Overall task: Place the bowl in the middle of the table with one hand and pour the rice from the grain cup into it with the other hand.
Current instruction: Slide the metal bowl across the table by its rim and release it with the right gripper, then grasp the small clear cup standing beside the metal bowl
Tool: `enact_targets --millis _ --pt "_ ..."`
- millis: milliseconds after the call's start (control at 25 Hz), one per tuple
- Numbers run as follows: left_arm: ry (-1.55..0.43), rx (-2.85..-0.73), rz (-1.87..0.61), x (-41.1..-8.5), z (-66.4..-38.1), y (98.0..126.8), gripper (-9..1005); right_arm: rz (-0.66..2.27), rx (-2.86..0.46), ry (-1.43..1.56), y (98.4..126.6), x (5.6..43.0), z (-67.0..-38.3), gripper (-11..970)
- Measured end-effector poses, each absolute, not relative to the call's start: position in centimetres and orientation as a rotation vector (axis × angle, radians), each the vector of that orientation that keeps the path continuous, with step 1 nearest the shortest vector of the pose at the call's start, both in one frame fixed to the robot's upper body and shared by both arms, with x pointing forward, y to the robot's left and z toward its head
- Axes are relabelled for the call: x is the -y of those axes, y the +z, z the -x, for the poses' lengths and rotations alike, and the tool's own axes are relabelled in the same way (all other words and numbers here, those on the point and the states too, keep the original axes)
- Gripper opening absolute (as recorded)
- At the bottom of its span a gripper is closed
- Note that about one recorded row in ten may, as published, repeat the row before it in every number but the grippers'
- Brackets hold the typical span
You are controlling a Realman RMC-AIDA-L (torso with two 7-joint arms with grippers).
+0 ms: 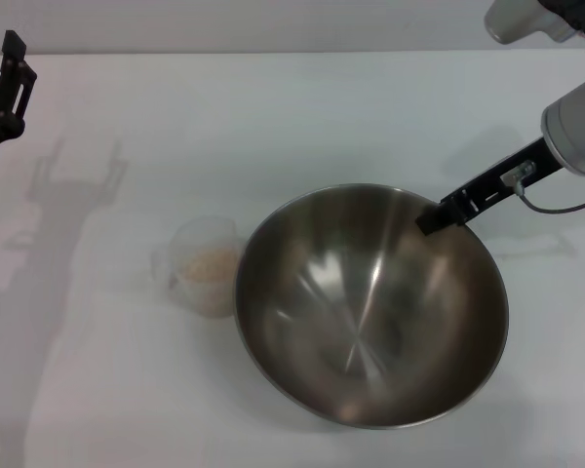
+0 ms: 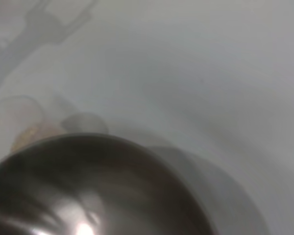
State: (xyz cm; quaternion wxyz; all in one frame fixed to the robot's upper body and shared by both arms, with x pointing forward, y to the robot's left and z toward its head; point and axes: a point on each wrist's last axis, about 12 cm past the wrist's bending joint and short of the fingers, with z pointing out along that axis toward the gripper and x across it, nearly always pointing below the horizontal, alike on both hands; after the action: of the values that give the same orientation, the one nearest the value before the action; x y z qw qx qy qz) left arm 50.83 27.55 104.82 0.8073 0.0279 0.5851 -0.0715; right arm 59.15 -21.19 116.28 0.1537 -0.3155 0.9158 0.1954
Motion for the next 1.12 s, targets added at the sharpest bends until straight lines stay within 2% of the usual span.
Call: enact_targets --millis 200,400,760,1120 --pt "-0.153 -1.249 -0.059 -27.6 -50.7 104.8 756 0.915 -2.569 0.511 117.6 21.2 -59.3 257" --pt "-0.153 -1.247 -0.048 -27.7 -50.2 104.7 756 0.940 -2.485 0.473 119.4 20.6 -59.9 492" --pt "-0.141 -1.245 -0.043 -28.1 -49.8 104.6 755 0.939 -2.168 0.343 122.7 19.2 -61.9 492" --pt "-0.113 -1.254 -0.048 -28.6 -49.5 104.3 755 0.831 -1.749 0.052 122.0 18.9 -61.5 492"
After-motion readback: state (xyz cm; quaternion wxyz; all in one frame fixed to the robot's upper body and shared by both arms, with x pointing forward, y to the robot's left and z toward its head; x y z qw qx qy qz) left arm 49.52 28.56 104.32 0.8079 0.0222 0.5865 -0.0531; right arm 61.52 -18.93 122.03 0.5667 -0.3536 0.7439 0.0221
